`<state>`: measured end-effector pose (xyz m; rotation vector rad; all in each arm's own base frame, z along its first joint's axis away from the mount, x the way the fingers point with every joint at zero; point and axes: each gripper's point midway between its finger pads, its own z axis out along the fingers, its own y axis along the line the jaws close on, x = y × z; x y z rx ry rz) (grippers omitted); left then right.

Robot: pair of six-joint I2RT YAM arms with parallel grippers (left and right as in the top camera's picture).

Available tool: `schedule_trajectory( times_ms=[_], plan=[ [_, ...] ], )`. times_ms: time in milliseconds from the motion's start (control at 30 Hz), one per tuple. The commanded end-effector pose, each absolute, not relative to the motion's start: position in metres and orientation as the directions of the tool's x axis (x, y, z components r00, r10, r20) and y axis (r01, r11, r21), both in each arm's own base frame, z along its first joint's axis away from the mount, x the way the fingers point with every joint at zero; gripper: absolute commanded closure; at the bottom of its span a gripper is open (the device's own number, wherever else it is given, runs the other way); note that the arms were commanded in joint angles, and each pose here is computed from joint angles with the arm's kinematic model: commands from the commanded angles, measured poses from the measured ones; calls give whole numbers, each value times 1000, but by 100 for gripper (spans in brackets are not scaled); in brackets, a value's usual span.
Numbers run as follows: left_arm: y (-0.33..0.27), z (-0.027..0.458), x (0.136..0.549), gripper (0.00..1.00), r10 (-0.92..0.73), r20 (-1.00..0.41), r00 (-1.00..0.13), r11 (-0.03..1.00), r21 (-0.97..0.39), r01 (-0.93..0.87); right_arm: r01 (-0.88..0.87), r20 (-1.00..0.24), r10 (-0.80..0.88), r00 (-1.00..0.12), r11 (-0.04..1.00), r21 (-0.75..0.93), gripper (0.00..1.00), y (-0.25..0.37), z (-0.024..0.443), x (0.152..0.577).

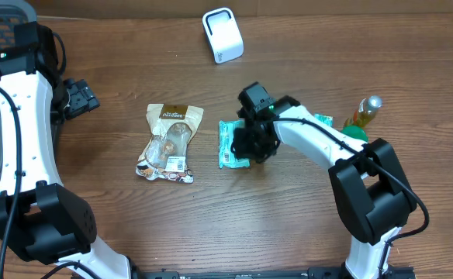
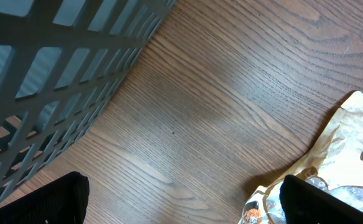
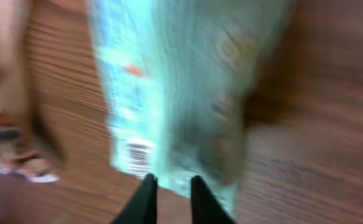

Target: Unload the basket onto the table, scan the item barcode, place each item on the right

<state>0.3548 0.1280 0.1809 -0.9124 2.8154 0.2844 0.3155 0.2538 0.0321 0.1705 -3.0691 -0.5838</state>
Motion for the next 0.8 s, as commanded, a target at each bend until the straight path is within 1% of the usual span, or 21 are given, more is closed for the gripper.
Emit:
schedule_trajectory(
  times_ms=[0, 33, 67, 200, 300, 533, 767],
  plan=[
    [130, 183, 358, 1, -543, -226, -809, 803, 141, -579, -230, -229, -145, -963, 884, 406, 72, 268, 103, 355],
    [130, 183, 358, 0, -543, -226, -809, 803, 141, -579, -244, -264, -145, -954, 886, 395, 60, 267, 112, 362],
    [130, 183, 358, 1, -543, -226, -809, 803, 141, -579, -244, -290, -136, -947, 893, 379, 51, 265, 118, 369],
    [130, 183, 358, 0, -543, -226, -809, 803, 141, -579, -204, -347, -99, -933, 937, 282, 39, 244, 117, 389],
    [130, 183, 358, 1, -543, -226, -809, 803, 141, -579, -165, -343, -80, -936, 960, 227, 33, 228, 106, 395],
    [130, 183, 358, 1, -543, -226, -809, 803, 141, -579, -134, -215, -91, -972, 971, 196, 30, 216, 68, 371],
    [130, 183, 358, 1, -543, -226, -809, 803, 141, -579, -130, -93, -108, -990, 955, 268, 30, 221, 44, 336]
  ],
)
